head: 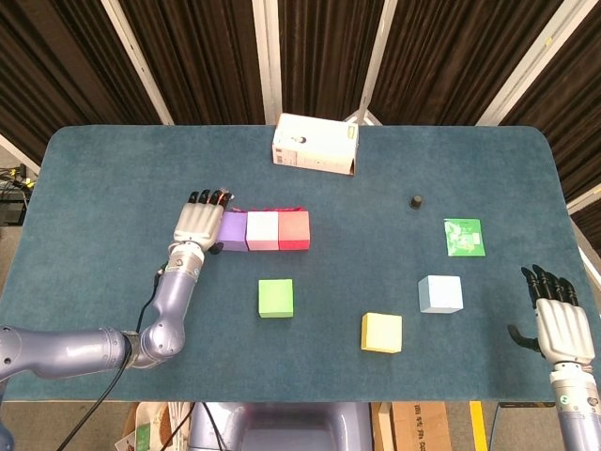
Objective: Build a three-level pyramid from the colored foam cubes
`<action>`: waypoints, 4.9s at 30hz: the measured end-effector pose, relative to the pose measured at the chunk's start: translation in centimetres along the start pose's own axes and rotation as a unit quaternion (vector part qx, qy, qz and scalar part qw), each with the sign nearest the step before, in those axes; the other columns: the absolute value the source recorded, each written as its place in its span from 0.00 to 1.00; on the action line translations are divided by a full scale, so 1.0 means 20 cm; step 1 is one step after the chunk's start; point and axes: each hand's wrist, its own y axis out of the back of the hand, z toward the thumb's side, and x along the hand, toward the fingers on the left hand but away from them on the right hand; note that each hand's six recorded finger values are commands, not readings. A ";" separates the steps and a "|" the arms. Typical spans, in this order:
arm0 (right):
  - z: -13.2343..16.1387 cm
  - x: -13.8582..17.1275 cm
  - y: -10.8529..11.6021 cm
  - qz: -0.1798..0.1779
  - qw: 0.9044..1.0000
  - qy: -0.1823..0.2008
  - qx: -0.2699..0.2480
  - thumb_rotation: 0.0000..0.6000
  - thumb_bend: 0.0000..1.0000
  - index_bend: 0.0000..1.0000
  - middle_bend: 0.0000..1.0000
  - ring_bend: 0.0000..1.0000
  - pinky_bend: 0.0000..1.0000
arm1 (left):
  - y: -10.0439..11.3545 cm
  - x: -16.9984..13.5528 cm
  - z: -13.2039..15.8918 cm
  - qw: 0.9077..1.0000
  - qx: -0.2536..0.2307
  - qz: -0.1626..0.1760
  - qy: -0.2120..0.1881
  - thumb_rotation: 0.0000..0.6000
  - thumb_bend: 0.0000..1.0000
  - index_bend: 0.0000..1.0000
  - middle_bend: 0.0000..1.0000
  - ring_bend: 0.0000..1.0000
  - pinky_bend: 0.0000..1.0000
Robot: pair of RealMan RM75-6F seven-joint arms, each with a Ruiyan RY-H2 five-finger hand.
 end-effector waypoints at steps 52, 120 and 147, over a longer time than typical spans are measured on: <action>-0.02 -0.02 -0.02 0.020 1.000 -0.008 -0.001 1.00 0.29 0.03 0.02 0.00 0.00 | -0.16 0.09 0.15 0.997 -0.022 0.061 -0.034 1.00 0.35 0.03 0.00 0.00 0.00; 0.58 -0.12 0.14 0.097 0.986 0.101 0.088 1.00 0.13 0.00 0.00 0.00 0.00 | -0.08 -1.42 -1.33 0.958 -0.134 0.253 0.020 1.00 0.30 0.03 0.00 0.00 0.00; 0.62 -0.28 0.00 0.131 0.984 0.056 0.110 1.00 0.13 0.11 0.17 0.00 0.00 | -0.14 -1.37 -1.34 0.968 -0.099 0.216 0.086 1.00 0.30 0.05 0.00 0.00 0.00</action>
